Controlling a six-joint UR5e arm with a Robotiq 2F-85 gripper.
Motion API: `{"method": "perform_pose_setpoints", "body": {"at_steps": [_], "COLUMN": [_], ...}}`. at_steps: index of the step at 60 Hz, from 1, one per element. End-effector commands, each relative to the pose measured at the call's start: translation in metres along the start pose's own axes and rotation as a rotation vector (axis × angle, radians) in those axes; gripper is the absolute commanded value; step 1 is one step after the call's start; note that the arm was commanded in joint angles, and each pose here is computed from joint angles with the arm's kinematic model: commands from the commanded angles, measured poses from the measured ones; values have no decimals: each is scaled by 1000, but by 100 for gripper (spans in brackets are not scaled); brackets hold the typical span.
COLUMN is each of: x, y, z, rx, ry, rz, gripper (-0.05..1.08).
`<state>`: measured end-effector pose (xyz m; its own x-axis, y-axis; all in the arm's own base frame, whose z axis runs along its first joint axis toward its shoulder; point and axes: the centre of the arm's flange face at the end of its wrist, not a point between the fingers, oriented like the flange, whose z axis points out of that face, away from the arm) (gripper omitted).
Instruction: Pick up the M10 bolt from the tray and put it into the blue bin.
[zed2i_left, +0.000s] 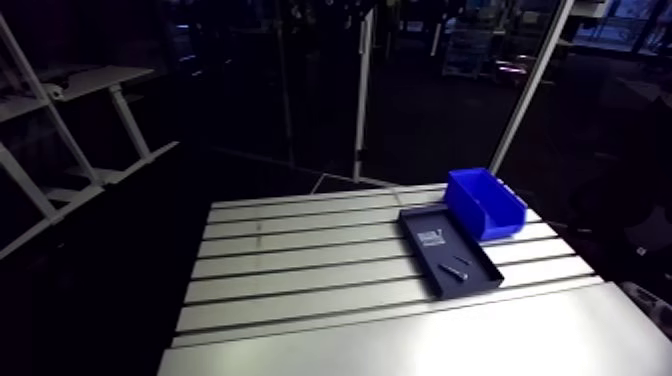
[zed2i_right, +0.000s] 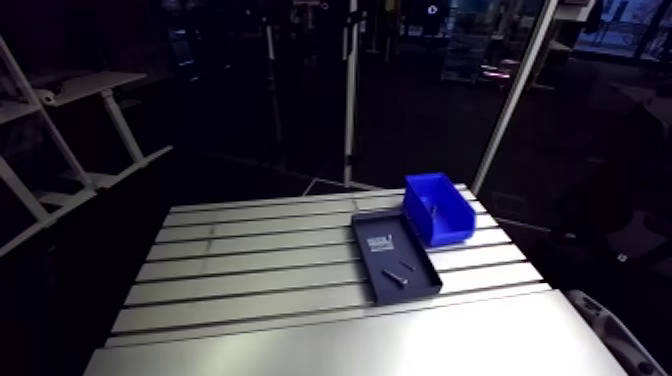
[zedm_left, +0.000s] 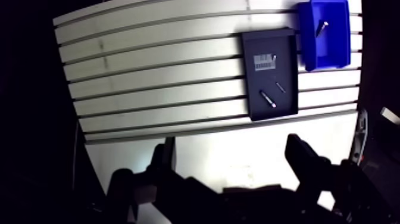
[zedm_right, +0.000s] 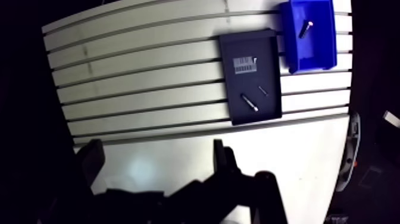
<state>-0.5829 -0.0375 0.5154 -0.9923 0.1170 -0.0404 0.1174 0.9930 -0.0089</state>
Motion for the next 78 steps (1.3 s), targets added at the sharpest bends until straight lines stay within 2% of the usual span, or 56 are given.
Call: {"method": "perform_pose_setpoints", "body": {"at_steps": [1, 17, 45, 62, 66, 78], "x": [0, 0, -5, -8, -9, -11], "y": [0, 1, 9, 59, 72, 81], "z": [0, -4, 0, 20, 31, 49], "rx": [-5, -5, 0, 17, 29, 47], "ry": [0, 6, -10, -45, -61, -86], "rz": [-4, -25, -206, -356, -406, -526], "gripper": [1, 1, 1, 1, 1, 1]}}
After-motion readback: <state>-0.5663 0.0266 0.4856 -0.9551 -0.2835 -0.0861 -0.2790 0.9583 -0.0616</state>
